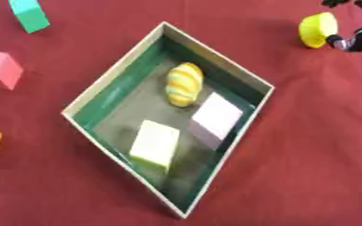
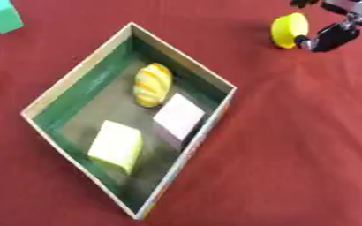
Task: Pick up objects on the table and place them in the box.
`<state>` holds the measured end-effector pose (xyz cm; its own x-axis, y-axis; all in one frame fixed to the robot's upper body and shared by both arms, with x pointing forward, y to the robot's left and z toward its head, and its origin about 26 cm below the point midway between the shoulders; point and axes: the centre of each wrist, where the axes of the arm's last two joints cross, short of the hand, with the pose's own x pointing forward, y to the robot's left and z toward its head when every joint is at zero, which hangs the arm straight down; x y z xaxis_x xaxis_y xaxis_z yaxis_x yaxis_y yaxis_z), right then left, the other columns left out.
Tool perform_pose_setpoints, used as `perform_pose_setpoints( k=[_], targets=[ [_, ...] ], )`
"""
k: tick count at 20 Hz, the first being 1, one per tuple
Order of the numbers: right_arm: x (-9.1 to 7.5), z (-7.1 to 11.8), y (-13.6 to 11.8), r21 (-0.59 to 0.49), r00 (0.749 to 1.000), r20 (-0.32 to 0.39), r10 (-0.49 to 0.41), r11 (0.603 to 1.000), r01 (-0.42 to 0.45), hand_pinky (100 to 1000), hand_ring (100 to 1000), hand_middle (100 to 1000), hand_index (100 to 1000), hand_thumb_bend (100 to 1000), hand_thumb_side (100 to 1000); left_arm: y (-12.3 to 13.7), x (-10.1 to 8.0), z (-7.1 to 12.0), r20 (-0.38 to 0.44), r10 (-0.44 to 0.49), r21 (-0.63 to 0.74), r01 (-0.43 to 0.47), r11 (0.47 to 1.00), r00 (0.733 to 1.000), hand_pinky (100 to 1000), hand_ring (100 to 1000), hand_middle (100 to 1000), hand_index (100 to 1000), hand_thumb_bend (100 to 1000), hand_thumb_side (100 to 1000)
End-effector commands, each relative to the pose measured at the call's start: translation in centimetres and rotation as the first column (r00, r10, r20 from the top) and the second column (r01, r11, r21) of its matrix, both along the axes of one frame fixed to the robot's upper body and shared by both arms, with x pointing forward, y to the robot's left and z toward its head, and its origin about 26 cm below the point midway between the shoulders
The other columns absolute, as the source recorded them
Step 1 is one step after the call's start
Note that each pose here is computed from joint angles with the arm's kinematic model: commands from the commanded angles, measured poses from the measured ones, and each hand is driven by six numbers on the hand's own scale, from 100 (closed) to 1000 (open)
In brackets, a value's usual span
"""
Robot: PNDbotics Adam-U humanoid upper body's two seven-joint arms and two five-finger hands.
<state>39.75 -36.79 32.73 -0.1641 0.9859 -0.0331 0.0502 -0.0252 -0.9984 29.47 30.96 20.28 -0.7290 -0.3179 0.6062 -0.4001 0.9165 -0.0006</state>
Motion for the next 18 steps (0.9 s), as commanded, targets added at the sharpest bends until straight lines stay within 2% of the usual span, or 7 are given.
perform_pose_setpoints(
  k=[1,12,16,18],
  targets=[
    [-0.3,1.6,-1.2,-0.013,0.997,0.056,-0.048,0.999,0.049,884,912,829,892,316,100,0.2,-0.3,1.0,0.035,0.001,0.016,-0.002,1.0,0.999,735,562,565,793,100,349],
    [1.1,1.2,-1.7,-0.003,0.988,0.096,-0.119,0.993,0.12,878,904,821,888,332,108,0.1,-0.2,1.1,0.044,-0.01,0.003,0.01,1.0,0.999,735,559,563,793,100,361],
    [1.5,1.0,-1.6,0.0,0.985,0.119,-0.126,0.992,0.127,850,832,666,799,307,111,0.1,-0.2,1.2,0.047,-0.012,0.0,0.012,1.0,0.999,736,559,563,793,100,362],
    [1.6,1.1,-1.3,0.012,0.983,0.143,-0.113,0.994,0.113,838,792,602,748,219,100,0.1,-0.2,1.1,0.047,-0.013,-0.001,0.013,1.0,0.999,736,559,563,793,100,363]
  ],
)
